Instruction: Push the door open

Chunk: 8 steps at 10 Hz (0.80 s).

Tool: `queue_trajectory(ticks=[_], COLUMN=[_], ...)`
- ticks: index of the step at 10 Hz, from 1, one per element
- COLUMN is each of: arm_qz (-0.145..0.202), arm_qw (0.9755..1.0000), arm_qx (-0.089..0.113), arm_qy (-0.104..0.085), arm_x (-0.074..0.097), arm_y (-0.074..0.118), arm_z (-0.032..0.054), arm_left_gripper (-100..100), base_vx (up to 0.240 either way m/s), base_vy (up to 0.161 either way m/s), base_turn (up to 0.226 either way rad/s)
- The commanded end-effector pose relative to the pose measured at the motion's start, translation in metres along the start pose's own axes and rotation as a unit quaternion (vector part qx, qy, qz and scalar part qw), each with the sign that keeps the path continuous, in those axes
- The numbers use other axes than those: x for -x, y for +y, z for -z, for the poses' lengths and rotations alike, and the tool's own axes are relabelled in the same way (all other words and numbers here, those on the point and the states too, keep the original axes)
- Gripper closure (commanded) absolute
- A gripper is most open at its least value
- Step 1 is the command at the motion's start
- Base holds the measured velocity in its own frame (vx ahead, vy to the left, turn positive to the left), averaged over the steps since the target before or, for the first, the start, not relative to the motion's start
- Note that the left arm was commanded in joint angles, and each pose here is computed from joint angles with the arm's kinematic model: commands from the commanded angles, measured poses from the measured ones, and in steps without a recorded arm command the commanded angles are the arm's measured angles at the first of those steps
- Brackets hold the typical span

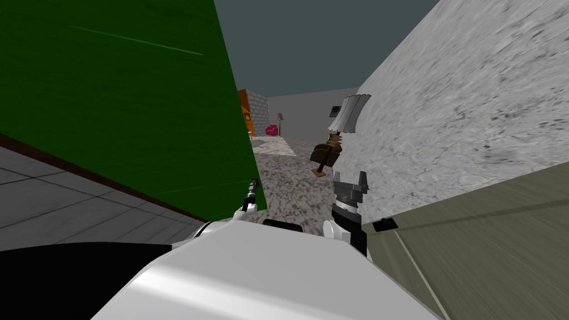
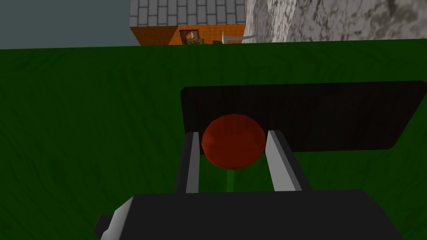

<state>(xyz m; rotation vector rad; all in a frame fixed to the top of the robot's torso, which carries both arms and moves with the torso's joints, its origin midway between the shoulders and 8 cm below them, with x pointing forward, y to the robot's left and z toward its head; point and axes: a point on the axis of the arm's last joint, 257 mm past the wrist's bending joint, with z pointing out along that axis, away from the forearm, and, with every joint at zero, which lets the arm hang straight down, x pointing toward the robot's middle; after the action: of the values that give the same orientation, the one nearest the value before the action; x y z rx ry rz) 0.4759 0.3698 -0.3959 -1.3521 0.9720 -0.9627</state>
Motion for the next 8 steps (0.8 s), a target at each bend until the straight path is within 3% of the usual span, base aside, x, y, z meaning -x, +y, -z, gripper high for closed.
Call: queue_trajectory(ticks=[1,4,8], arm_qz=[0.0,0.0,0.0], arm_qw=[0.9999,0.9999,0.9988], arm_qx=[0.0,-0.001,-0.002], arm_qy=[-0.012,-0.014,-0.048], arm_x=[0.01,0.012,0.041], arm_y=[0.0,-0.001,-0.002], arm_z=[-0.0006,-0.0007,-0.0013], arm_left_gripper=[100,100,100], base_vx=[0.117,0.114,0.169], base_vy=[-0.027,-0.005,-0.017], base_turn=[0.043,0.02,0.04])
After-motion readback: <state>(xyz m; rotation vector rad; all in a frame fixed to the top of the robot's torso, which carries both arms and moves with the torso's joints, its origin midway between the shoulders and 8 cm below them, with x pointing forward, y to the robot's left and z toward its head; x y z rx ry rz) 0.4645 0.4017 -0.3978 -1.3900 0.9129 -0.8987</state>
